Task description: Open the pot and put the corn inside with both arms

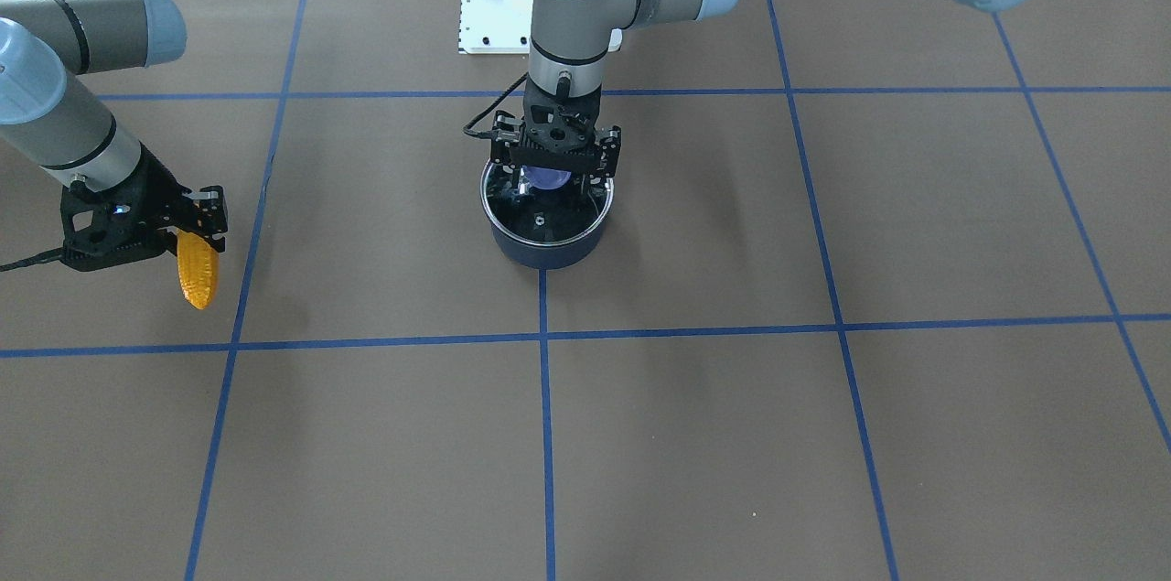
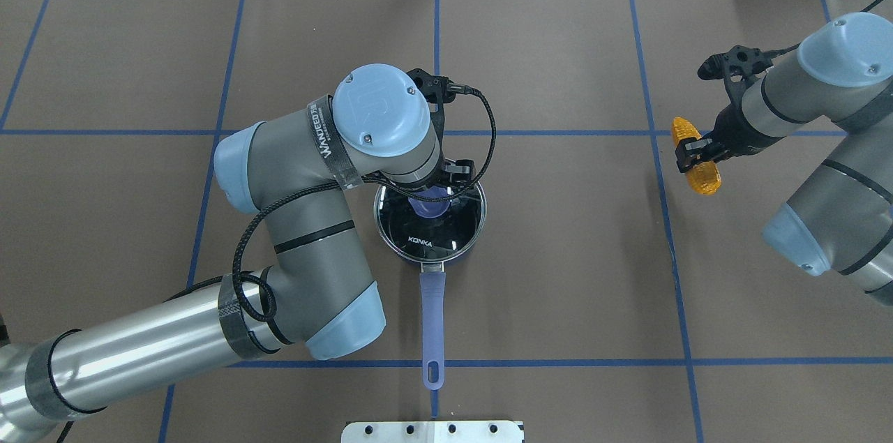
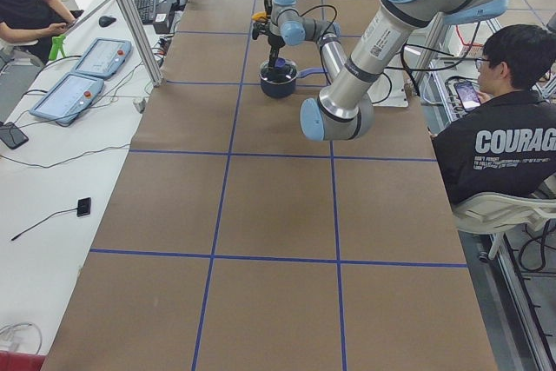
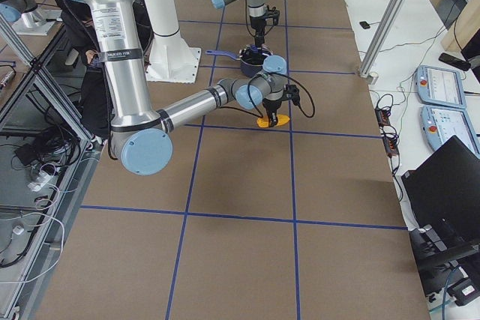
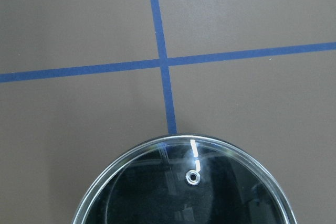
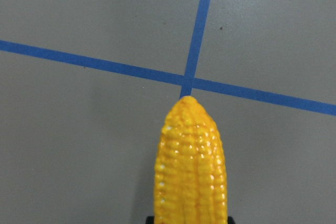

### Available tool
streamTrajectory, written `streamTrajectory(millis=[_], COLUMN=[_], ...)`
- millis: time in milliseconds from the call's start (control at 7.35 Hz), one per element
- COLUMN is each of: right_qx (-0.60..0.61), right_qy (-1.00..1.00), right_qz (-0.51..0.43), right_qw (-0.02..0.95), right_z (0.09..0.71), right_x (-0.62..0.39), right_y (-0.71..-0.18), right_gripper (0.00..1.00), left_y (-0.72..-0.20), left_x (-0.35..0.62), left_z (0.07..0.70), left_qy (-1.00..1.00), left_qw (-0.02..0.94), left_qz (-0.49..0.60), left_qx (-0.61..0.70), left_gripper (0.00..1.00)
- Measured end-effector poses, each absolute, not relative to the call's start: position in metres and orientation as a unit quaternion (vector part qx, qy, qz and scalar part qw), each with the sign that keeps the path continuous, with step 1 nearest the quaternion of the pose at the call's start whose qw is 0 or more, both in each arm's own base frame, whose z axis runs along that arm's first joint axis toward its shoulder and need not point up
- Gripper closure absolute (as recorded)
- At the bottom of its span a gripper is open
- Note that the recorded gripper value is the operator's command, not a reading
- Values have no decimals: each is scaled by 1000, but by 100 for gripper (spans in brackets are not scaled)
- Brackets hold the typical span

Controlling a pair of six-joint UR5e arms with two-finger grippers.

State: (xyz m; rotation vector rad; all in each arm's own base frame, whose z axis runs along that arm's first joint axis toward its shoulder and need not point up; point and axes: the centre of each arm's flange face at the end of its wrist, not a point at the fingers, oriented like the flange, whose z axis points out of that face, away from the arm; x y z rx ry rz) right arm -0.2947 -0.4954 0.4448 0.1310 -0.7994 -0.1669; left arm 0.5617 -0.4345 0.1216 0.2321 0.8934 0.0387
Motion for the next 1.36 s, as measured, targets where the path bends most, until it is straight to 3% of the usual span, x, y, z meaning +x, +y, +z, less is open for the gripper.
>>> streamTrajectory(millis=[1361], right_qx=[65], right_qy=[-387], right_qz=[-85], right_qw=[916], right_z=[445], right_x=[-297], right_y=[-499], right_gripper=[62], left_y=[-418], left_x=[561], left_z=[124], left_qy=[437], left_qw=[892], left_qz=[29], left_qx=[110], left_gripper=[19])
